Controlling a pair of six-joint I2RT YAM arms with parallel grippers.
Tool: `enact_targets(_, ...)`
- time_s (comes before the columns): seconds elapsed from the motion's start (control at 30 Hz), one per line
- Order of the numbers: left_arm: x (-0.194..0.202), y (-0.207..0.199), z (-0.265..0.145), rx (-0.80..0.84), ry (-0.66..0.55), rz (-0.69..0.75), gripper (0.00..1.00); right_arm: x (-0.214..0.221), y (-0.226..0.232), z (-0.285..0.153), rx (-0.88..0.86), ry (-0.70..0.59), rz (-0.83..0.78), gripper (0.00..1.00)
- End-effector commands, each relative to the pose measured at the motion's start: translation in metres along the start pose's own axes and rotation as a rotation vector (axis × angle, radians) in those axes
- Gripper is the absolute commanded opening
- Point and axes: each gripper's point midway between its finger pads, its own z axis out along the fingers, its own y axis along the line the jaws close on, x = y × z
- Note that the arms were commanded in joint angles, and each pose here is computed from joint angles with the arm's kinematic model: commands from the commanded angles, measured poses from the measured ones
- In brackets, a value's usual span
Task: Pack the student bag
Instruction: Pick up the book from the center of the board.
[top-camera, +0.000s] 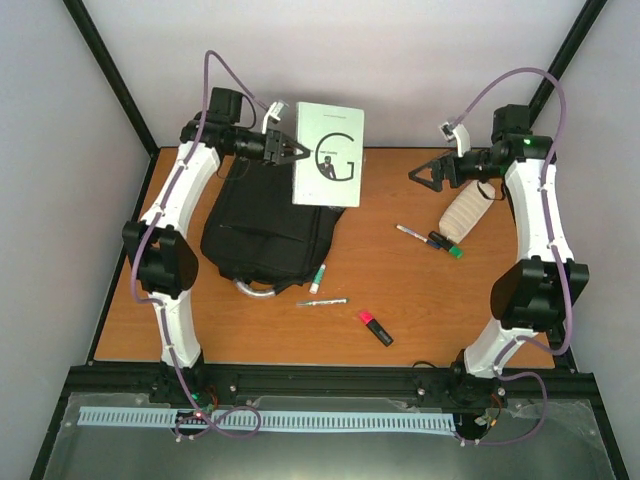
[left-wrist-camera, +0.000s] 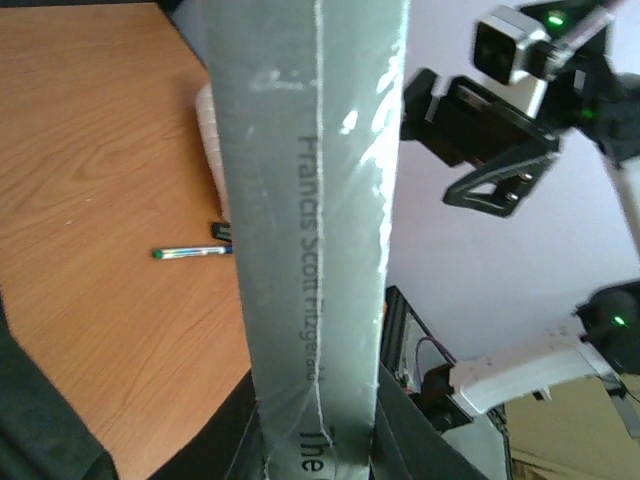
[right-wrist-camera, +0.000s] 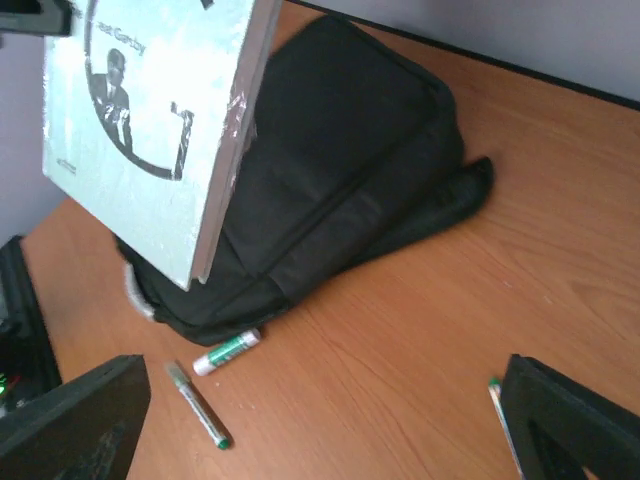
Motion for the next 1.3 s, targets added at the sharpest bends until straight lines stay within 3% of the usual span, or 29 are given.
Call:
enact_targets(0.0, -0.005, -0.084, -0.027, 0.216, -0.009, 0.231, 0.01, -0.029, 0.022, 0.006, -0.229, -0.121, 0.094, 1.0)
enact_targets(0.23, -0.006, -0.124, -0.054, 0.313, -0.04, 0.329, 0.01, -0.049, 0.053, 0.044, -0.409, -0.138, 0.13, 1.0)
enact_targets(0.4, 0.001, -0.137, -0.061, 0.419, -0.018, 0.299, 0.01, -0.046, 0.11, 0.07, -0.558, -0.083, 0.112, 1.0)
enact_targets(0.6, 0.008, -0.142, -0.064, 0.461, -0.012, 0.295, 0.01, -0.046, 0.148, 0.081, -0.611, -0.035, 0.147, 0.96)
enact_targets(0.87, 0.005, -0.133, -0.06, 0.434, -0.004, 0.241, 0.01, -0.047, 0.165, 0.066, -0.627, -0.04, 0.222, 0.9)
enact_targets(1.03, 0.013, -0.14, -0.065, 0.549, 0.017, 0.192, 0.01, -0.02, 0.159, 0.05, -0.657, -0.048, 0.191, 0.87)
enact_targets(1.13, 0.018, -0.137, -0.064, 0.552, 0.016, 0.171, 0.01, -0.014, 0.143, 0.038, -0.644, -0.077, 0.208, 0.88)
enact_targets(1.27, 0.02, -0.136, -0.063, 0.536, 0.014, 0.171, 0.01, -0.025, 0.155, 0.022, -0.663, -0.112, 0.128, 0.92)
